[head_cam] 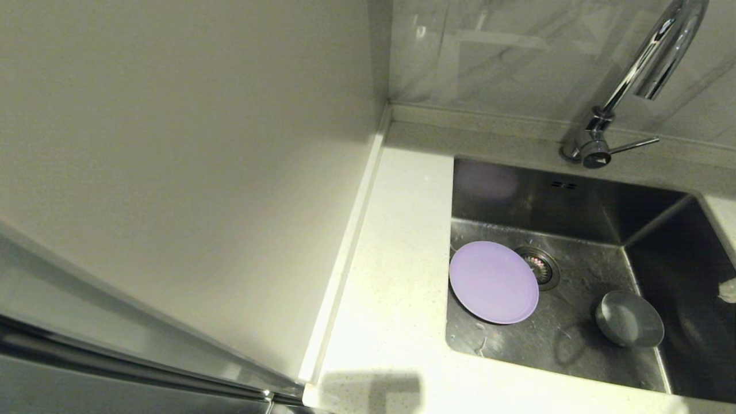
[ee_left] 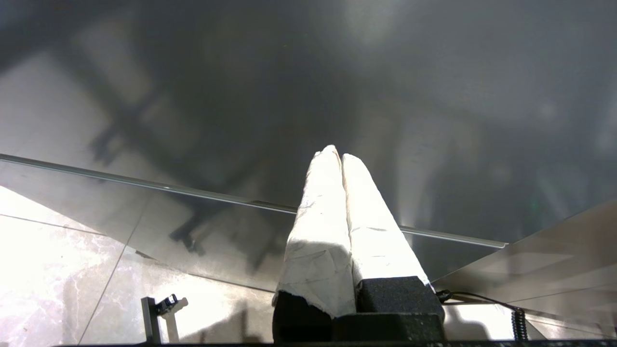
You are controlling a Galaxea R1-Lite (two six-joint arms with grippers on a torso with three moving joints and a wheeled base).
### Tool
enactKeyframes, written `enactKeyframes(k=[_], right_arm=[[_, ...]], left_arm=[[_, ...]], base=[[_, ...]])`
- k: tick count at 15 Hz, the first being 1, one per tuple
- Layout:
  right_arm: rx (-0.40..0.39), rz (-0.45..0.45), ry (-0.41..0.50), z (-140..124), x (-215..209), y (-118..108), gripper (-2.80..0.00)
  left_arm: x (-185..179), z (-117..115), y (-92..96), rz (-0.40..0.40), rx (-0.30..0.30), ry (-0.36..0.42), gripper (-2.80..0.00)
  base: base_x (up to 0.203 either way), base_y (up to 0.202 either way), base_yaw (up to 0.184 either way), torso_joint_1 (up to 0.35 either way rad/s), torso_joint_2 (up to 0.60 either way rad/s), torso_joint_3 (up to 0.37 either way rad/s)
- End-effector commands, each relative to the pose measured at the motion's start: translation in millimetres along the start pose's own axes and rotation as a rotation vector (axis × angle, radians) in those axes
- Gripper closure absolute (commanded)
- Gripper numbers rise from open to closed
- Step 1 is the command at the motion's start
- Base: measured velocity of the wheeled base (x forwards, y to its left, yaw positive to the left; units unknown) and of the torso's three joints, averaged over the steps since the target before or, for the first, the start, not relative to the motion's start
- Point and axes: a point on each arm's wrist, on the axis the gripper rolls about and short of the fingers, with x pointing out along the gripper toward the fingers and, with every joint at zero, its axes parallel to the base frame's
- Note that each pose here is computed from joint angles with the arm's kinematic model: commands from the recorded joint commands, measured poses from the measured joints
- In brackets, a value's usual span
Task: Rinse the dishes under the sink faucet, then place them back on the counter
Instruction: Put a bowl back to the table from the sink
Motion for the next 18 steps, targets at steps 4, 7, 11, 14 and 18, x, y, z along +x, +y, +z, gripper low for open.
enactKeyframes(k=[4, 7, 11, 14, 18], right_arm=[[0.024, 0.015, 0.081, 45, 128, -37, -2.8], [0.018, 0.018, 0.076, 47, 177, -49, -2.8], [0.007, 0.053, 0.096, 41, 233, -61, -2.8], [-0.059, 0.088, 0.129, 35, 252, -48, -2.8], [-0.121, 0.136, 0.174, 27, 264, -19, -2.8]], left_arm=[[0, -1, 0.0, 0.0, 0.0, 0.003, 0.0], [0, -1, 0.0, 0.0, 0.0, 0.003, 0.0], [0, 0, 0.0, 0.0, 0.0, 0.001, 0.0], [0, -1, 0.0, 0.0, 0.0, 0.002, 0.0], [0, -1, 0.0, 0.0, 0.0, 0.002, 0.0]], base=[[0.0, 0.0, 0.0, 0.0, 0.0, 0.0], [0.0, 0.0, 0.0, 0.0, 0.0, 0.0], [0.0, 0.0, 0.0, 0.0, 0.0, 0.0], [0.0, 0.0, 0.0, 0.0, 0.0, 0.0], [0.0, 0.0, 0.0, 0.0, 0.0, 0.0]])
